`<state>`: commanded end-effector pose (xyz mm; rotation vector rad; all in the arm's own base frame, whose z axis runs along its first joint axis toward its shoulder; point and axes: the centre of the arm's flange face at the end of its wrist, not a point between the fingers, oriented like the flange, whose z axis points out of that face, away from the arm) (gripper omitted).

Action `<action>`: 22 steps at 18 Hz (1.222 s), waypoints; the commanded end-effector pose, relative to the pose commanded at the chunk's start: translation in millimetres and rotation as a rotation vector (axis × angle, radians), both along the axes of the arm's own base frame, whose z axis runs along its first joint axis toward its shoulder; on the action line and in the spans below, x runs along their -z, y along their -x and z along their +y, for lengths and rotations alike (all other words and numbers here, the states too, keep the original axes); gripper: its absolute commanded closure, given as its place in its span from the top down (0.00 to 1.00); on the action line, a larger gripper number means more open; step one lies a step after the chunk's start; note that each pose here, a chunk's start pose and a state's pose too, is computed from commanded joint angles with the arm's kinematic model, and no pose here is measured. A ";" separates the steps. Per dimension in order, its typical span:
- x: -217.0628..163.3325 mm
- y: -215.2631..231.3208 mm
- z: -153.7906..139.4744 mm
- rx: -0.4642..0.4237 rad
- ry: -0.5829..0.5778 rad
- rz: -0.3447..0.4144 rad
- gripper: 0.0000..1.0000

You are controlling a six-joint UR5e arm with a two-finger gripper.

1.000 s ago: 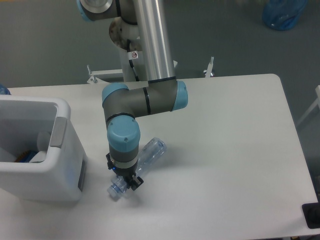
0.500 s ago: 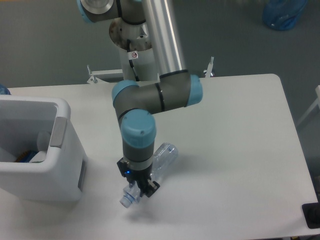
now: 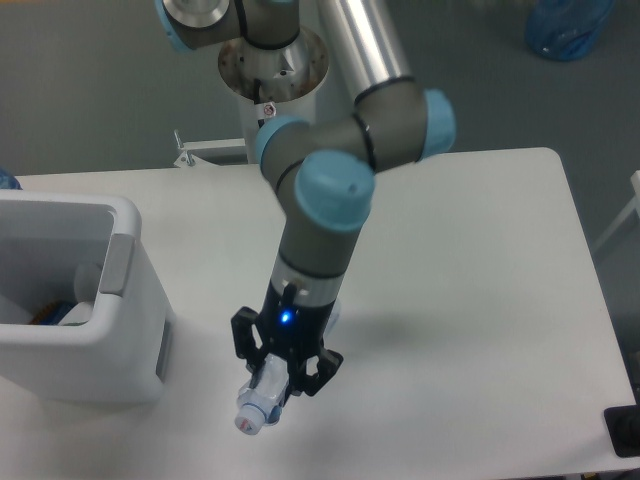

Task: Place the trash in the trash can
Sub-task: 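Carry the bottle over the trash bin and lower it in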

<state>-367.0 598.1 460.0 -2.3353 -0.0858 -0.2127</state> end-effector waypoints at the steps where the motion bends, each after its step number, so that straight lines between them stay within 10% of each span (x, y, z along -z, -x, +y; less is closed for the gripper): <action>1: -16.7 0.9 1.0 -0.019 -0.039 -0.044 0.44; 12: -138.5 -81.4 -3.2 0.102 -0.277 -0.243 0.45; 22: -130.0 -184.4 38.0 0.267 -0.246 -0.253 0.59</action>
